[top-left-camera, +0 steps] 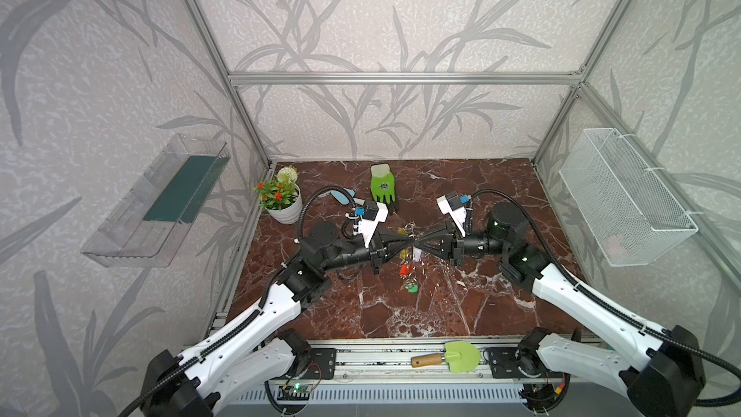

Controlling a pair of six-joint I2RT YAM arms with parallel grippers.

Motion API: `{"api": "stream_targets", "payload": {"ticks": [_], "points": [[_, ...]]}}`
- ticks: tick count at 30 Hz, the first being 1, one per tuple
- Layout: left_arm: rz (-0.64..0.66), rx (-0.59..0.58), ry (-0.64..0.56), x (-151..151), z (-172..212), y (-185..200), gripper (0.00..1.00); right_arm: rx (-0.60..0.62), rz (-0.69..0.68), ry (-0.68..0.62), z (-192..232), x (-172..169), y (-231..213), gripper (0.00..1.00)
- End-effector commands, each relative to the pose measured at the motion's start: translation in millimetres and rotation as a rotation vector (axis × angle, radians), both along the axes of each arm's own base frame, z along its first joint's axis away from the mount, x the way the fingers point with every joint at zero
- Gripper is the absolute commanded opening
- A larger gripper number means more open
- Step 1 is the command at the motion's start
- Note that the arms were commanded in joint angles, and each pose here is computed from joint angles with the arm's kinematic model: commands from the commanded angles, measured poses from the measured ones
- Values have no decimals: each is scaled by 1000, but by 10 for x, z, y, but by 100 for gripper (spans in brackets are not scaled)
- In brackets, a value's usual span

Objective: Put the keys on the keyring

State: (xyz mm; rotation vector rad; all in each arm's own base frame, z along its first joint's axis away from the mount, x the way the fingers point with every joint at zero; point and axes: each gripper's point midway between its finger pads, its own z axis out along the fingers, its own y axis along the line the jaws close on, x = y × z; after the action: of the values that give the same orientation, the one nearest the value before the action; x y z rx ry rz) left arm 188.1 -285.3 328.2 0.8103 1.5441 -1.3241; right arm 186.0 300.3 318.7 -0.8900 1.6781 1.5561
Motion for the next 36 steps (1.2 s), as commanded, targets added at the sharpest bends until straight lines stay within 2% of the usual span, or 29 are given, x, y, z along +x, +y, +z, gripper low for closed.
{"api": "stream_targets", "payload": {"ticks": [1,9,11,12,13,20,24,25,26,28,36], "points": [[-89,60,7,-166,-4,-55,3,7,-3,-61,91,-42,-2,0],[-131,153,42,-228,-84,-58,15,0,0,-64,74,-49,-6,0],[-135,165,40,-233,-88,-56,11,-1,2,-65,69,-49,-4,0],[-135,166,35,-234,-73,-56,1,-1,2,-66,69,-49,-5,0],[-125,167,34,-219,-72,-53,0,-1,3,-67,69,-52,-6,0],[-128,194,46,-199,-103,-61,0,-3,9,-67,59,-63,-7,0],[-165,229,61,-230,-124,-83,5,-2,11,-69,64,-73,-10,0],[-171,236,63,-235,-126,-86,5,-2,12,-69,62,-74,-12,0],[-177,240,63,-241,-122,-85,0,-2,10,-69,63,-72,-11,0],[-164,237,62,-217,-108,-88,0,-7,3,-63,40,-60,-10,0],[-36,104,-12,-124,165,22,0,-27,-22,-48,-19,-31,-34,1]]}}
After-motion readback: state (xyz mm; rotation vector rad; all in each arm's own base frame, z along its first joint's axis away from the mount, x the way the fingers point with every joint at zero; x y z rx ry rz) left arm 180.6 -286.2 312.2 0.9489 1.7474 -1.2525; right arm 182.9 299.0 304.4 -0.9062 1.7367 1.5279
